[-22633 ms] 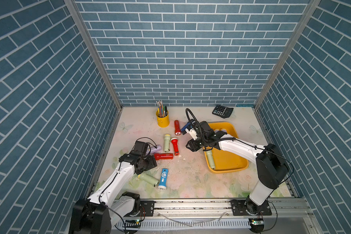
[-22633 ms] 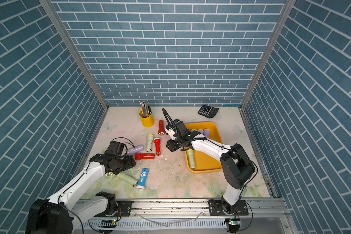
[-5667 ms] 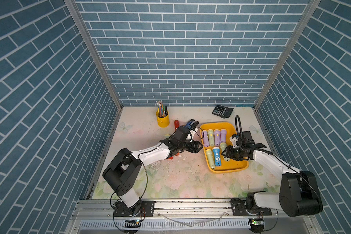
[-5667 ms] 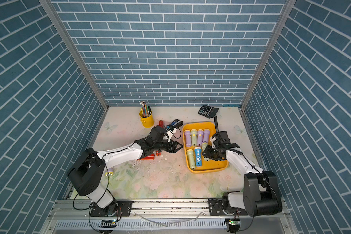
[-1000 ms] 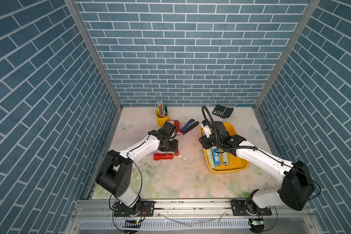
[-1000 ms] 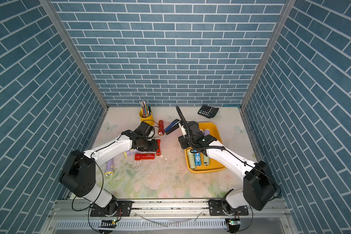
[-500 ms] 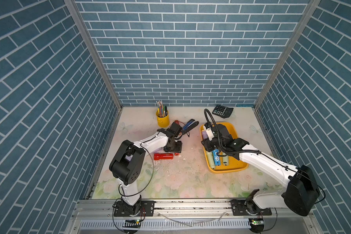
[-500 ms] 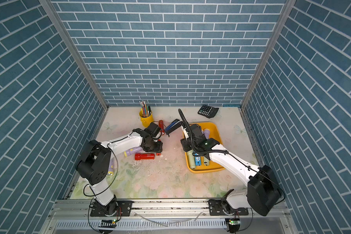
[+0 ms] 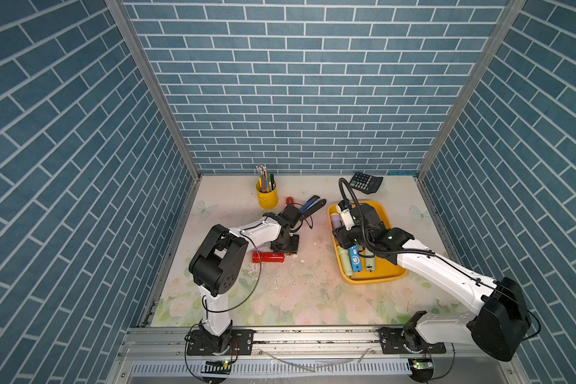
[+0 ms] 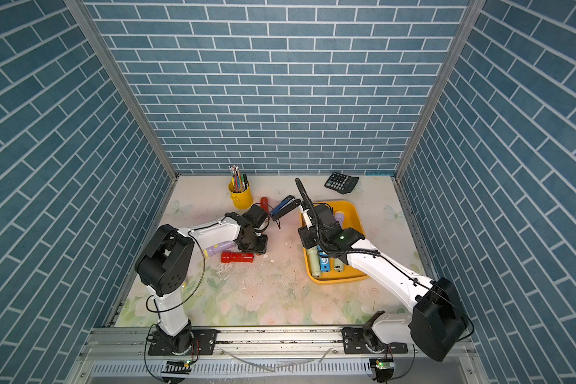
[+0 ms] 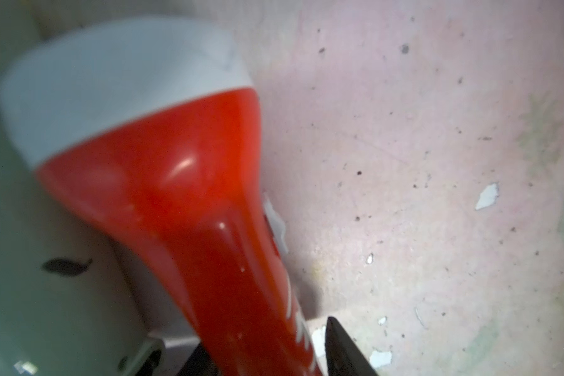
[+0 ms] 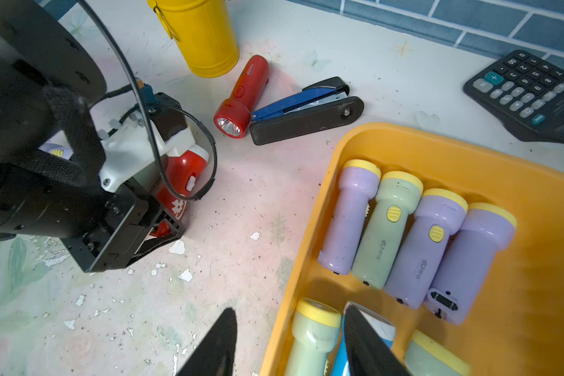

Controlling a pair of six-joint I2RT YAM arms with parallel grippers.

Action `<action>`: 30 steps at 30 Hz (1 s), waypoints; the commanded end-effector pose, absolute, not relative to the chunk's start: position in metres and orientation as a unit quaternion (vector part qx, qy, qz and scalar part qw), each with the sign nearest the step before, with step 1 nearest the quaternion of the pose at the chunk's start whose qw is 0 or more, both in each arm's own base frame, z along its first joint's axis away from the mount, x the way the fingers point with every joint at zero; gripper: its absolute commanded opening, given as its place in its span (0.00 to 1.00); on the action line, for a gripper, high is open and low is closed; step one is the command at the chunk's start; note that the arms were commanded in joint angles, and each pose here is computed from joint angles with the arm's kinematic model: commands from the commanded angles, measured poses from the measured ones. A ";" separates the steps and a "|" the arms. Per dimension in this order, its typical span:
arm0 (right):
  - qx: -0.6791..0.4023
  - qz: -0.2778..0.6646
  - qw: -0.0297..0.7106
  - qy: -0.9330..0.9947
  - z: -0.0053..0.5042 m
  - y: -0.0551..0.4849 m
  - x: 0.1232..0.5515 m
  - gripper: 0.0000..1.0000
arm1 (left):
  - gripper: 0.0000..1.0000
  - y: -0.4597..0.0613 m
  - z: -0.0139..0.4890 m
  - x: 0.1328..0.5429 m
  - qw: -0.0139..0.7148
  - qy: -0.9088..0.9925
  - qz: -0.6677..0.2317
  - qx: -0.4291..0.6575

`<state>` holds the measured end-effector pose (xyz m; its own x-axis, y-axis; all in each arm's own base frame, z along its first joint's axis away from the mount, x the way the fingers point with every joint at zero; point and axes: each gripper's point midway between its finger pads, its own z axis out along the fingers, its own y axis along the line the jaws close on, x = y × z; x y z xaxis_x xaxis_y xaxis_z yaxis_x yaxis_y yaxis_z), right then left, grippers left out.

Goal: Put the flashlights into the storage boxes
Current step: Pick up the flashlight from the center of the board.

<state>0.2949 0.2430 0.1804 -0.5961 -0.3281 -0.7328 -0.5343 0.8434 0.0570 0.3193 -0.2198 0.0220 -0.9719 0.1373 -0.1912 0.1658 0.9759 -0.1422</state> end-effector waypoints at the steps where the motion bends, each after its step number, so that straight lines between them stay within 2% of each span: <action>1: -0.251 0.122 0.374 0.884 0.173 0.235 0.289 0.55 | 0.45 -0.223 0.029 0.323 0.106 0.988 -0.081 0.077; 12: -0.224 0.156 0.397 0.876 0.184 0.236 0.286 0.54 | 0.25 -0.232 0.068 0.325 0.183 0.970 -0.146 0.071; 19: -0.186 0.196 0.449 0.852 0.202 0.235 0.286 0.54 | 0.21 -0.254 0.104 0.322 0.256 0.929 -0.255 0.084; 26: -0.194 0.248 0.469 0.825 0.210 0.248 0.282 0.54 | 0.20 -0.291 0.152 0.307 0.317 0.843 -0.413 0.137; 30: -0.201 0.279 0.482 0.806 0.222 0.256 0.279 0.54 | 0.18 -0.291 0.178 0.302 0.374 0.798 -0.447 0.154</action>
